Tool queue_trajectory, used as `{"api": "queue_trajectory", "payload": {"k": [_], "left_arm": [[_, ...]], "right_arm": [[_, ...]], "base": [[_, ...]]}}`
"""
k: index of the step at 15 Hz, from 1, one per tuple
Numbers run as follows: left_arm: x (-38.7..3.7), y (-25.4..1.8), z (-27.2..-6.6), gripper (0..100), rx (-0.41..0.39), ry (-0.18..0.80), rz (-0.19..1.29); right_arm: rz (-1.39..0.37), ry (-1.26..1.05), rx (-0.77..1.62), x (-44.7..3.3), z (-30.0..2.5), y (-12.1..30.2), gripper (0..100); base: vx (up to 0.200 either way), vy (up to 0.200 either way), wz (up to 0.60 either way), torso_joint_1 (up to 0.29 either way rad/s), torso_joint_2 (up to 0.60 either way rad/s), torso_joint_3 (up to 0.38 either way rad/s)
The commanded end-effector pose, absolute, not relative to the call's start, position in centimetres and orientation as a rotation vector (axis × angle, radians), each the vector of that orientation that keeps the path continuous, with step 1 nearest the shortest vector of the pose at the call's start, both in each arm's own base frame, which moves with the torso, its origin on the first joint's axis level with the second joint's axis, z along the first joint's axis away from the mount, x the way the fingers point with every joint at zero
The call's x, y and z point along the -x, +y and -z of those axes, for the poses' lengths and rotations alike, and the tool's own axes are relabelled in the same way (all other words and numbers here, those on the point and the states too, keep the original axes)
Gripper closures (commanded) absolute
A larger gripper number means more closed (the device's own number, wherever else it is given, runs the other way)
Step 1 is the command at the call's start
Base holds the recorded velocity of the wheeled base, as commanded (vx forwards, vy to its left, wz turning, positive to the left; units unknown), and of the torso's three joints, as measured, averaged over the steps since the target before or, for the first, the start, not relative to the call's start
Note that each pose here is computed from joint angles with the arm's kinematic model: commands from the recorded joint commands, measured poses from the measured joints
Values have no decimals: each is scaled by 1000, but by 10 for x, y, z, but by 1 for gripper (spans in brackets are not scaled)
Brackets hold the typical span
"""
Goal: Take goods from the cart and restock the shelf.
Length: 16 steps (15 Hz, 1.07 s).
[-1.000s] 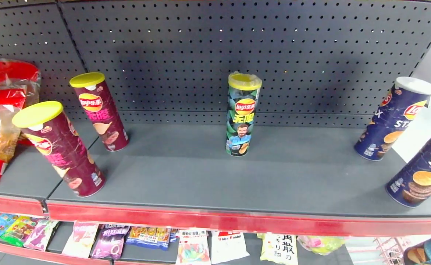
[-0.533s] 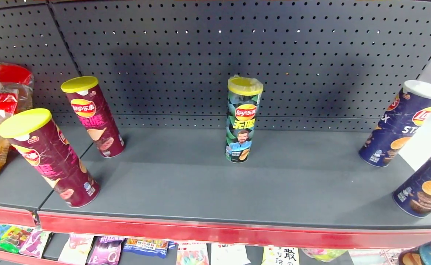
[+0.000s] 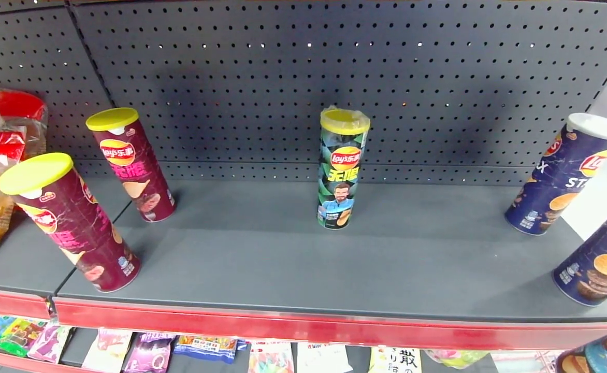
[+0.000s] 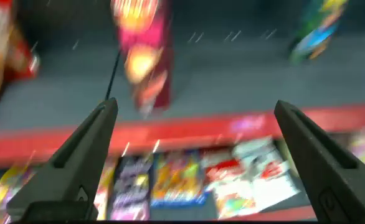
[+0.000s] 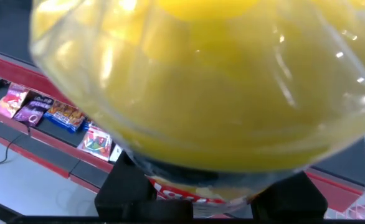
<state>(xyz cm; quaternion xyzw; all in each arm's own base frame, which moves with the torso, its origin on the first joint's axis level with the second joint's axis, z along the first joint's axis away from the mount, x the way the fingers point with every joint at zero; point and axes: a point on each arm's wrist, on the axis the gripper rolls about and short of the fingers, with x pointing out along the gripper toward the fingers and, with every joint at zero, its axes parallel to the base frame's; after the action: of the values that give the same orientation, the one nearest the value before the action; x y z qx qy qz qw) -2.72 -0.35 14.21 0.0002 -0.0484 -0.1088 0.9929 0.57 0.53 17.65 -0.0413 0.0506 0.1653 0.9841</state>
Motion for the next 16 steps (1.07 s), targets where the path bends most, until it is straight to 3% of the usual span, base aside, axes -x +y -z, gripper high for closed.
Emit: {"api": "queue_trajectory", "payload": {"k": [1,4,8,13,16], "left_arm": [[-60,-18,-242,0,-29,83,560],[-121,-46,-233,0,-62,173,815],[-177,-93,-222,0,-69,219,989],[-235,-135,-213,0,-109,216,1046],[-250,-143,-210,0,-111,225,1045]], "right_arm": [[-343,119,83,-11,-181,6,100],[-347,111,83,-12,-185,6,100],[-378,111,85,-12,-186,7,100],[-382,107,85,-12,-187,7,100],[-384,103,85,-11,-187,7,100]], "base": [[0,0,0,0,0,0],[0,0,0,0,0,0],[0,0,0,0,0,0],[0,0,0,0,0,0],[0,0,0,0,0,0]]}}
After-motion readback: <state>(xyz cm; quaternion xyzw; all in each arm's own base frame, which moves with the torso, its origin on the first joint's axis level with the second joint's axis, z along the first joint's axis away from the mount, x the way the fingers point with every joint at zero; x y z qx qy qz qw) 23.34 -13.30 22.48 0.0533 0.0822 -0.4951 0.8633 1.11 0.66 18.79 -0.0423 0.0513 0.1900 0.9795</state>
